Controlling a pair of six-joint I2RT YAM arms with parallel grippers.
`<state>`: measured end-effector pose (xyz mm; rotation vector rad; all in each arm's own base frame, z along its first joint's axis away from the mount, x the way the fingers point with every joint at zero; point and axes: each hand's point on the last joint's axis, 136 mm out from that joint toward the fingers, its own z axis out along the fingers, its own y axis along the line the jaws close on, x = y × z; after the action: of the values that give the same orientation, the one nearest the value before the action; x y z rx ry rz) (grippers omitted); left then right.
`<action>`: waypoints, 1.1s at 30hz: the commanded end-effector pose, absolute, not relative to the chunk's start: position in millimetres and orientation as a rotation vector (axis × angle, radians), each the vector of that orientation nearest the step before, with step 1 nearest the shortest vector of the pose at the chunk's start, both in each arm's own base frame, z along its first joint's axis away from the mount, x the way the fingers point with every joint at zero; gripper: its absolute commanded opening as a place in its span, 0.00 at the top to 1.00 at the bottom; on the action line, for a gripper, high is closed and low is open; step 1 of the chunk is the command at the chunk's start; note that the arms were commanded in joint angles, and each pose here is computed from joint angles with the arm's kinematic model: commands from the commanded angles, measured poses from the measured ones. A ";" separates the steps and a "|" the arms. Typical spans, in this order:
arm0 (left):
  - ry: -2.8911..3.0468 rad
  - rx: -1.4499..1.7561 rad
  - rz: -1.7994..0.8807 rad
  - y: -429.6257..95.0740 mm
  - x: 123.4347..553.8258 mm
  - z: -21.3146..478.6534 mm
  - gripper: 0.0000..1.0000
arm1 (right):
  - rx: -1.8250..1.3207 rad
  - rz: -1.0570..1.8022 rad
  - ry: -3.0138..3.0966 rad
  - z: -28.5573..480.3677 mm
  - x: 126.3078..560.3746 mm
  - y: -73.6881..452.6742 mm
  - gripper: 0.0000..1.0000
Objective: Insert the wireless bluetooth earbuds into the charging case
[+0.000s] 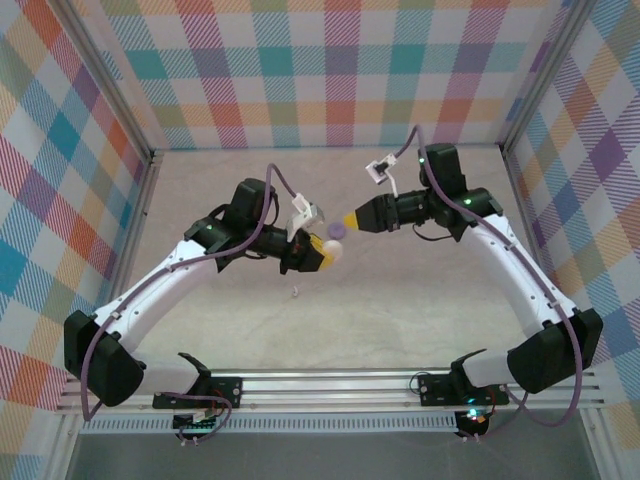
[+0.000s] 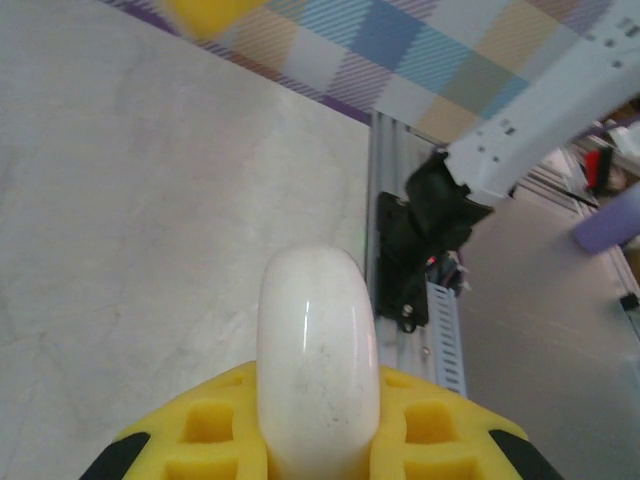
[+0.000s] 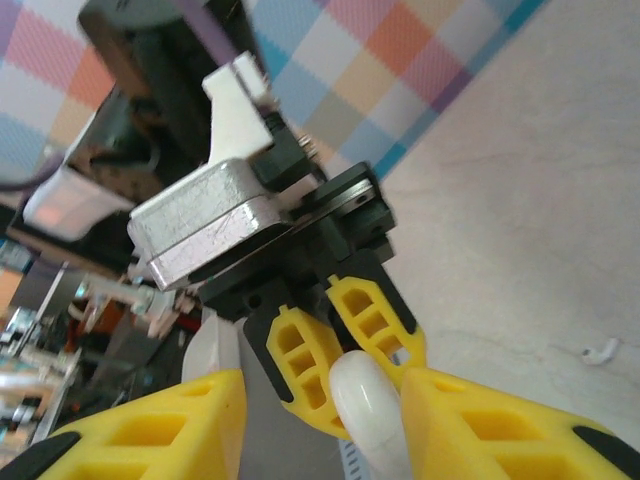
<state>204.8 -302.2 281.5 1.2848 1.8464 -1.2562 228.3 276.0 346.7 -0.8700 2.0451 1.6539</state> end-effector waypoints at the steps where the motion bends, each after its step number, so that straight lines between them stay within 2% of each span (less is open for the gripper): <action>1: 1.809 1.378 -1.369 -300.5 185.6 281.9 1.00 | -1.011 1.741 1.967 344.0 205.4 282.6 0.54; 9: 1.793 1.392 -1.395 -303.0 185.7 289.5 1.00 | -1.039 1.634 2.089 315.1 192.3 283.1 0.51; 15: 2.010 1.129 -1.291 -308.1 225.7 282.5 1.00 | -0.779 1.364 2.256 282.6 228.1 274.7 0.51; 24: 1.963 1.127 -1.379 -305.8 211.0 293.1 1.00 | -0.952 1.702 1.984 319.4 202.0 292.1 0.54; 26: 1.938 1.132 -1.393 -305.4 208.5 300.4 1.00 | -0.968 1.716 1.981 317.2 199.8 292.0 0.59; 30: 1.919 1.124 -1.401 -305.5 207.9 308.3 1.00 | -0.990 1.768 1.963 318.1 196.5 293.5 0.79; 33: 1.920 1.108 -1.400 -305.3 209.6 310.0 1.00 | -0.996 1.804 1.951 320.1 195.5 294.7 0.90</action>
<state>203.9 -304.3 298.1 1.1075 1.9894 -1.4280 206.4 289.6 306.1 -0.9370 2.0104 1.6815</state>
